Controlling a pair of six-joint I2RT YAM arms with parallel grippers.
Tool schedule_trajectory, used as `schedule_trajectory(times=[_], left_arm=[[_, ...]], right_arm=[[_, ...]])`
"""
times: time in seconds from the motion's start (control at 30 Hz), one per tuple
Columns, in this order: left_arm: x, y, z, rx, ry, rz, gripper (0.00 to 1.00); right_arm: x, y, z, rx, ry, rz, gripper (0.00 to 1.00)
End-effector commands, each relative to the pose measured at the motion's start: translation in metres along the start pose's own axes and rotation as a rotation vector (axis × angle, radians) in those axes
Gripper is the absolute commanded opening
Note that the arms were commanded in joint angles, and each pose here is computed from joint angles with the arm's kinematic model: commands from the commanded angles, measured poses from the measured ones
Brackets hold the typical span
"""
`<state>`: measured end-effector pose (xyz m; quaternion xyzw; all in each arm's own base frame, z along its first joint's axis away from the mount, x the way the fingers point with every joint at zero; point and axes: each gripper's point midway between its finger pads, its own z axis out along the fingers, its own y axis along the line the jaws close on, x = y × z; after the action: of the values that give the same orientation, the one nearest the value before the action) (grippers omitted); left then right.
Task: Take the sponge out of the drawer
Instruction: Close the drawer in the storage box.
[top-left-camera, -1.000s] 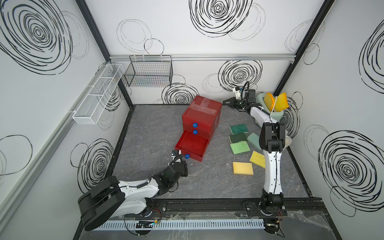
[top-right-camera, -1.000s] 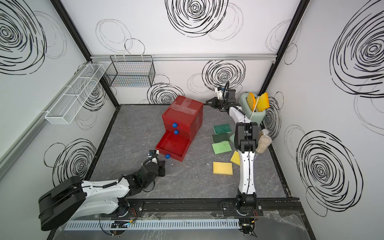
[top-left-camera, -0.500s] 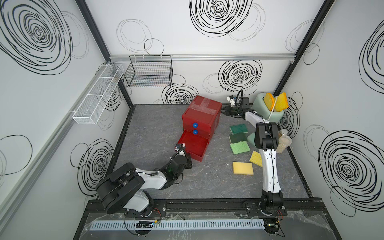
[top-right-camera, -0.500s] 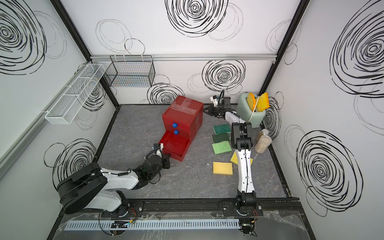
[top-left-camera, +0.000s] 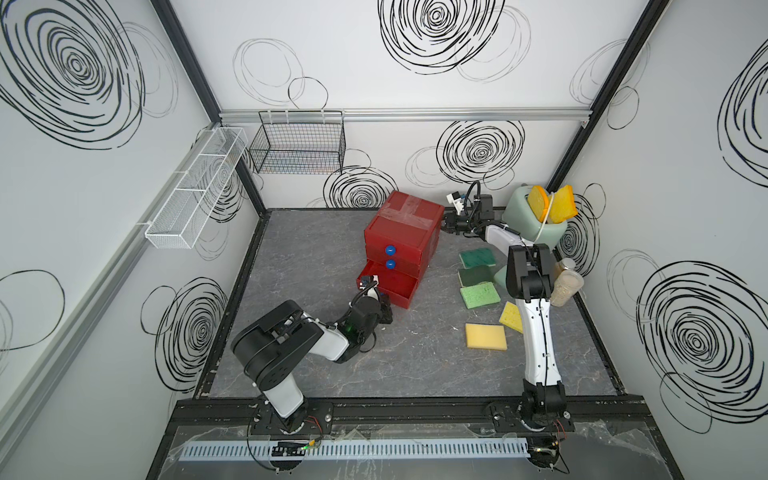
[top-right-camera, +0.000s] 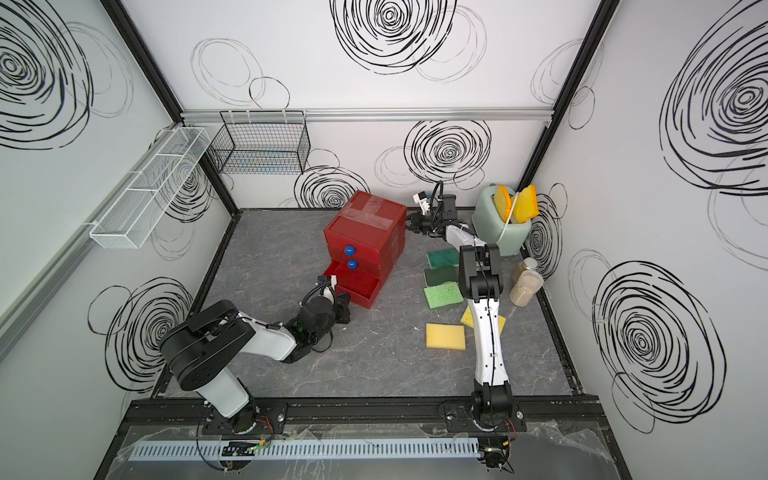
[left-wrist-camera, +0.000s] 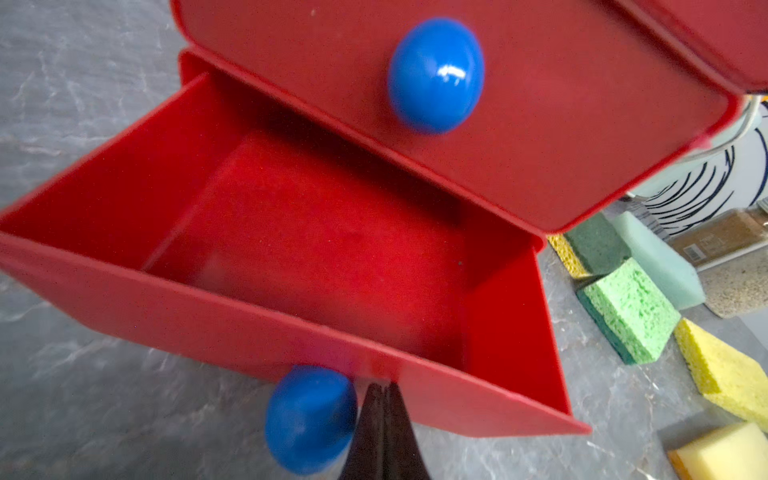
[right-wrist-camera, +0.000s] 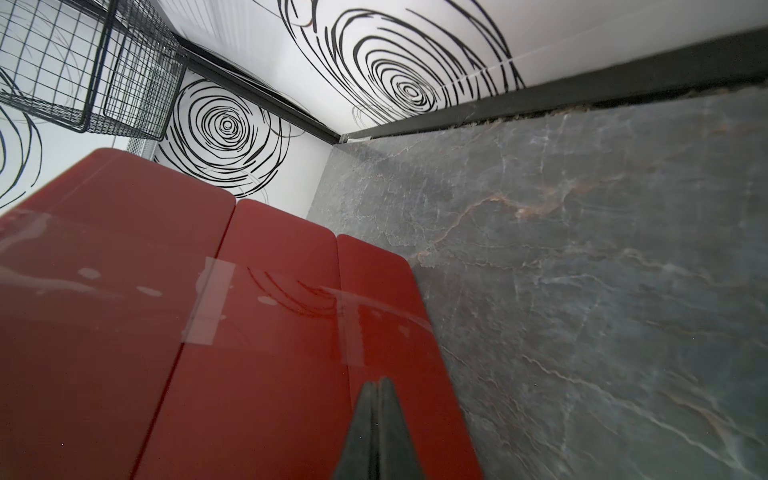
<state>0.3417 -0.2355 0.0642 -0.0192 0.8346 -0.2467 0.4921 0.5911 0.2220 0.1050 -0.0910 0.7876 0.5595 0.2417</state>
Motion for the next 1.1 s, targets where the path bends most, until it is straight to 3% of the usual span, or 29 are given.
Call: schedule_trajectory(times=[0.0, 0.23, 0.47, 0.87, 1.07], left_arm=[[-0.036, -0.028, 0.016, 0.091, -0.104, 0.015, 0.0], [-0.051, -0.039, 0.047, 0.123, -0.121, 0.019, 0.0], [-0.04, -0.036, 0.061, 0.132, -0.111, -0.014, 0.0], [-0.057, -0.034, 0.057, 0.128, -0.205, -0.048, 0.0], [-0.071, -0.044, 0.037, 0.173, -0.265, -0.037, 0.0]], right_arm=[[0.004, 0.012, 0.001, -0.056, 0.027, -0.025, 0.0], [0.013, 0.018, 0.004, -0.072, 0.056, -0.039, 0.0], [0.021, 0.023, 0.007, -0.078, 0.077, -0.046, 0.0], [0.027, 0.036, 0.002, -0.098, 0.089, -0.049, 0.0], [0.016, 0.029, -0.013, -0.052, 0.054, -0.045, 0.0]])
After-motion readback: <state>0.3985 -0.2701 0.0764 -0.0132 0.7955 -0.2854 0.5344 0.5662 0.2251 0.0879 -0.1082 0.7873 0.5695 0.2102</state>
